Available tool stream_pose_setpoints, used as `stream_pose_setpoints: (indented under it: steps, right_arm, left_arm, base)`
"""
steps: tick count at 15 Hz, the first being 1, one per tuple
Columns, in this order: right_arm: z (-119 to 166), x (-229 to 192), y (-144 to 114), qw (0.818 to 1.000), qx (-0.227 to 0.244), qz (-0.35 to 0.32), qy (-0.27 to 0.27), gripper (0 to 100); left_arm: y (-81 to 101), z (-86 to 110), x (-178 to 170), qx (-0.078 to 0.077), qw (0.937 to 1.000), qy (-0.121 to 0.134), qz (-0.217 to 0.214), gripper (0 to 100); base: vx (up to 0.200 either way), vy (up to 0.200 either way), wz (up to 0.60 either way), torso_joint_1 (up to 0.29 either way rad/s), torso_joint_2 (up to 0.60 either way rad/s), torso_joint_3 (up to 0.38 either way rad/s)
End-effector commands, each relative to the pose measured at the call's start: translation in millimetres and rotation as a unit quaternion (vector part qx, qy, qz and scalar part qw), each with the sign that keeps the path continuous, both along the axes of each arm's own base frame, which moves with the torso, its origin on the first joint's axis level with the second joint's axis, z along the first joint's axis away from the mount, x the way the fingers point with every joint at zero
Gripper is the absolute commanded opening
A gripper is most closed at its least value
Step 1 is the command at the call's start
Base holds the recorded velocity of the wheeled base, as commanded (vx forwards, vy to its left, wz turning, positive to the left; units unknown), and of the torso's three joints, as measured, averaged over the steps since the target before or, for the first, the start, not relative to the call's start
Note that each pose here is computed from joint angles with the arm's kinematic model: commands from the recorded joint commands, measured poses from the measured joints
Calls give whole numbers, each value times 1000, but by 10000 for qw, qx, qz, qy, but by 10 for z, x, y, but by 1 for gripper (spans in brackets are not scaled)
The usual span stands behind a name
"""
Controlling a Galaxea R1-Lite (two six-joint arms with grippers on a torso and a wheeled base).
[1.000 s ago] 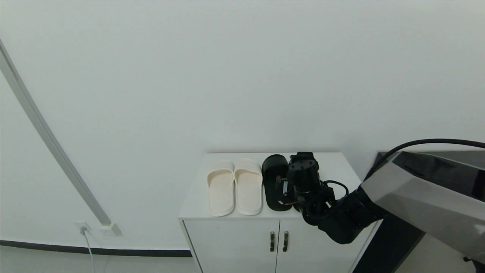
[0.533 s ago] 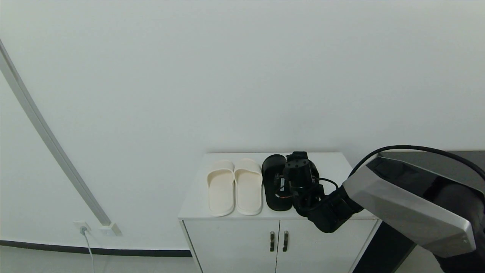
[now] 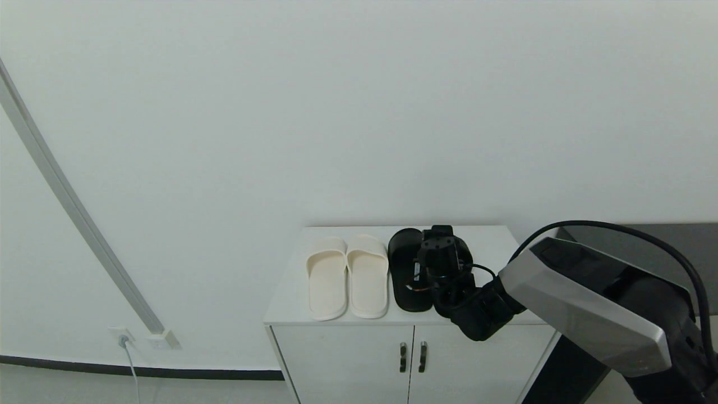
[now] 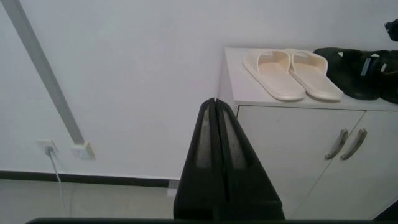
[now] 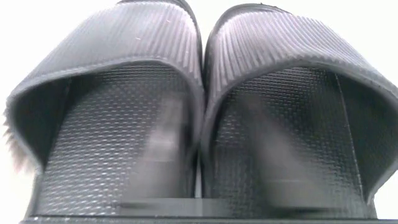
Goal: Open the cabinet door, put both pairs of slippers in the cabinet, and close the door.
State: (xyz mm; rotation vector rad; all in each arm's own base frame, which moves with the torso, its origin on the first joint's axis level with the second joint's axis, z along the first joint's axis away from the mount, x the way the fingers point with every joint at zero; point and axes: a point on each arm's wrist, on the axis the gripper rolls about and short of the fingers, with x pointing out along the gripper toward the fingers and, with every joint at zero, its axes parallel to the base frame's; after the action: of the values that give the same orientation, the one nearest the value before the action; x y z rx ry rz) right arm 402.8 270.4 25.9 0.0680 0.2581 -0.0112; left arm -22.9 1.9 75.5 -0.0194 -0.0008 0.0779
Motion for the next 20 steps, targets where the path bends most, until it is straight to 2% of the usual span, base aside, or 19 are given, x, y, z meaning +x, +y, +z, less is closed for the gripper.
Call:
stream_pose_setpoints:
  steps: [1,5,8,12,13,16,20]
  right_arm:
    - [3,-7,0,10000,-6,2,8,0]
    - [270,-143,-79,9996,15,221,-178,0]
    - [628,-532,-294,9957,-110,808,-432,0]
    - [974,-1254,-630,9832,35,1796,-331,0]
    - [1007,-1369,-679,9800,54,1966,-297,0]
    - [1111,-1876,-882,9543,171,2982,-124,0]
    - [1101,-1993,-854,9482,107,3176,-14,0]
  left_arm:
    - [0,0,0,-3,10000,0,2,0]
    - [0,0,0,-26,10000,-2,-6,0]
    - [0,0,0,-26,10000,-2,-6,0]
    - [0,0,0,-26,10000,-2,2,0]
    - [0,0,0,-26,10000,-2,-6,0]
    - [0,0,0,-18,10000,-1,2,0]
    - [0,0,0,-18,10000,-1,-6,0]
  base:
    - [0,0,0,0,0,0]
    - [0,0,0,0,0,0]
    - [0,0,0,0,0,0]
    - [0,0,0,0,0,0]
    - [0,0,0,0,0,0]
    - [0,0,0,0,0,0]
    - [0,0,0,0,0,0]
